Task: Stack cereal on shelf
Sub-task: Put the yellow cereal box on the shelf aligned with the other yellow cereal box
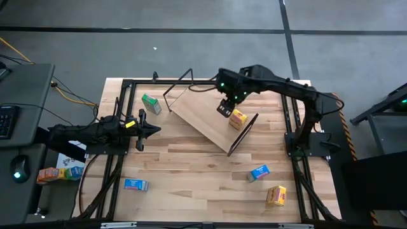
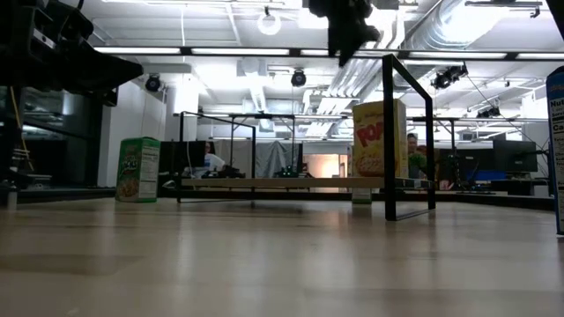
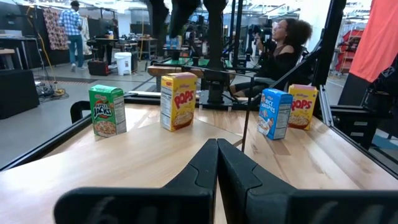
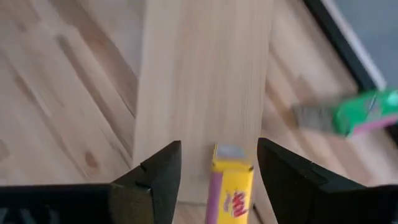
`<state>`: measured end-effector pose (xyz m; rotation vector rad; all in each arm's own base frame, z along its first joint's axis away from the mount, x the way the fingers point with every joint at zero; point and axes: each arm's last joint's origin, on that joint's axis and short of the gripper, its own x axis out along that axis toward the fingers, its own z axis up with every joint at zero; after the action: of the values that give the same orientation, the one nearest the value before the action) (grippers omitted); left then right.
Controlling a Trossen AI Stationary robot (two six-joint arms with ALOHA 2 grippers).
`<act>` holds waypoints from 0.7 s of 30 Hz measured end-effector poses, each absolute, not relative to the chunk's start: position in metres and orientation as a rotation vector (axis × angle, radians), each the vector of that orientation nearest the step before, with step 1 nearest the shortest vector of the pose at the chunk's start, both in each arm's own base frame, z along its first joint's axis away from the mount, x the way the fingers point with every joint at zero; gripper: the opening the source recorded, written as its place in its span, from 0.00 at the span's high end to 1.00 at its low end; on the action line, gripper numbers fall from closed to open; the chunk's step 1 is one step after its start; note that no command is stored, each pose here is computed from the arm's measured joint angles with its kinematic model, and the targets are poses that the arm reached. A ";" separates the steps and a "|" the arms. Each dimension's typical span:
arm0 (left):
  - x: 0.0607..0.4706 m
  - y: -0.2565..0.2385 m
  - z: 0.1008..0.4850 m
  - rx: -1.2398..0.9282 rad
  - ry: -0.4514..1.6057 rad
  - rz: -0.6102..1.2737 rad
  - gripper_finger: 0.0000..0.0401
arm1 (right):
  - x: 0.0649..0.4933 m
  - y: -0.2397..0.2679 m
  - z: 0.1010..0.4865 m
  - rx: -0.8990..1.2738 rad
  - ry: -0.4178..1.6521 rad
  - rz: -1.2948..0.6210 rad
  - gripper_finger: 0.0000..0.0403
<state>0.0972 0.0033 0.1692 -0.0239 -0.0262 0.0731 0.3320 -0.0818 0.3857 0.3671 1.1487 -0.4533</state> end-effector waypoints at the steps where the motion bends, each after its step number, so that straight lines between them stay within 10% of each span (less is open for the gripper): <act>1: 0.097 0.003 0.169 -0.024 -0.027 0.073 1.00 | 0.331 -0.082 0.393 0.349 1.125 -0.439 0.53; 21: 0.097 0.003 0.169 -0.024 -0.026 0.073 1.00 | 0.239 -0.032 0.411 0.369 1.078 -0.393 0.53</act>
<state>0.0972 0.0033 0.1691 -0.0239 -0.0259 0.0729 0.2388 -0.0323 0.4113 0.3690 1.0781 -0.3925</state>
